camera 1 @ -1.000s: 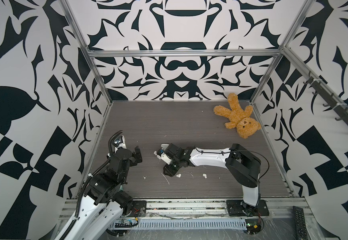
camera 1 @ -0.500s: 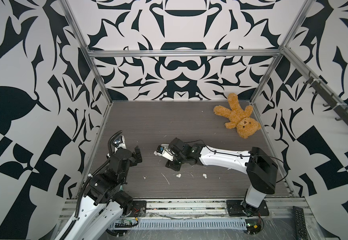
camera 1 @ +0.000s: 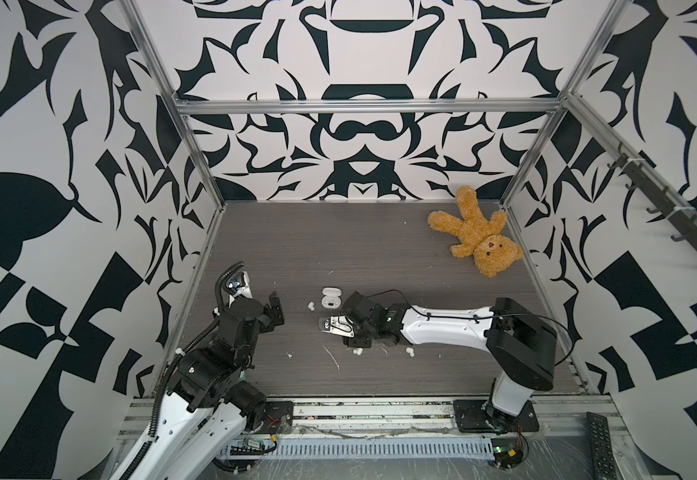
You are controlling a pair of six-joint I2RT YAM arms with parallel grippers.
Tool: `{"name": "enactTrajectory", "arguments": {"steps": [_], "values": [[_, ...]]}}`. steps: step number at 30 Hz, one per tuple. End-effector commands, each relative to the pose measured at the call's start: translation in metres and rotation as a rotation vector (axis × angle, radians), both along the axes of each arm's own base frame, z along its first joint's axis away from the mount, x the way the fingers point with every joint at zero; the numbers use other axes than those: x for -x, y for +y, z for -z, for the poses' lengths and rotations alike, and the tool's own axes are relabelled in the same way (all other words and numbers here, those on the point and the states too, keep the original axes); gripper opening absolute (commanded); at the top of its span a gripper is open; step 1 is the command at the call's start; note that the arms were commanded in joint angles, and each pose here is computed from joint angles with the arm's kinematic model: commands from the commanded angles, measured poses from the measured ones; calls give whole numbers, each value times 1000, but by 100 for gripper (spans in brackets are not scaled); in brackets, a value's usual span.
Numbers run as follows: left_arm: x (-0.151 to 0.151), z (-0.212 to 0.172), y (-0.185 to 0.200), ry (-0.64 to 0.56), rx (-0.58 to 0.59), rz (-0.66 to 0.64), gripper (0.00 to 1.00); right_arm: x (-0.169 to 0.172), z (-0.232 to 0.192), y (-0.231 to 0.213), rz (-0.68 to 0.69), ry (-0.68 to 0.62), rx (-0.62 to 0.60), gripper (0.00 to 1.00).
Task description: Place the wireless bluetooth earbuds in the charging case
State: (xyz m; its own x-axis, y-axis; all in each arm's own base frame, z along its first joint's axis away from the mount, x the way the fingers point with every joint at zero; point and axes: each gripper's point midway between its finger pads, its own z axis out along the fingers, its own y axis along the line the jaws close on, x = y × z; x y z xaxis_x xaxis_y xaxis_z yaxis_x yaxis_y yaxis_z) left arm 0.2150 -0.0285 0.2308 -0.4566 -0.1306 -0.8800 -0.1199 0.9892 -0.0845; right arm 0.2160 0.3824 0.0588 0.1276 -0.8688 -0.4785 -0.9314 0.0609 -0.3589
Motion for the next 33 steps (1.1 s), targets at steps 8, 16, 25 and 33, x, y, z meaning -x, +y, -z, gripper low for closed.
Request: {"name": "enactTrajectory", "arguments": {"steps": [8, 16, 25, 33], "values": [[2, -1, 6, -10, 1, -27, 99, -17, 4, 8, -74, -167, 36, 41], [2, 0, 6, -10, 0, -29, 99, -20, 8, 5, -103, -205, 68, 36], [2, -1, 6, -10, 0, -28, 99, -18, 18, 2, -135, -203, 112, 37], [2, -1, 6, -10, 1, -27, 99, -18, 23, 1, -159, -208, 143, 36]]}}
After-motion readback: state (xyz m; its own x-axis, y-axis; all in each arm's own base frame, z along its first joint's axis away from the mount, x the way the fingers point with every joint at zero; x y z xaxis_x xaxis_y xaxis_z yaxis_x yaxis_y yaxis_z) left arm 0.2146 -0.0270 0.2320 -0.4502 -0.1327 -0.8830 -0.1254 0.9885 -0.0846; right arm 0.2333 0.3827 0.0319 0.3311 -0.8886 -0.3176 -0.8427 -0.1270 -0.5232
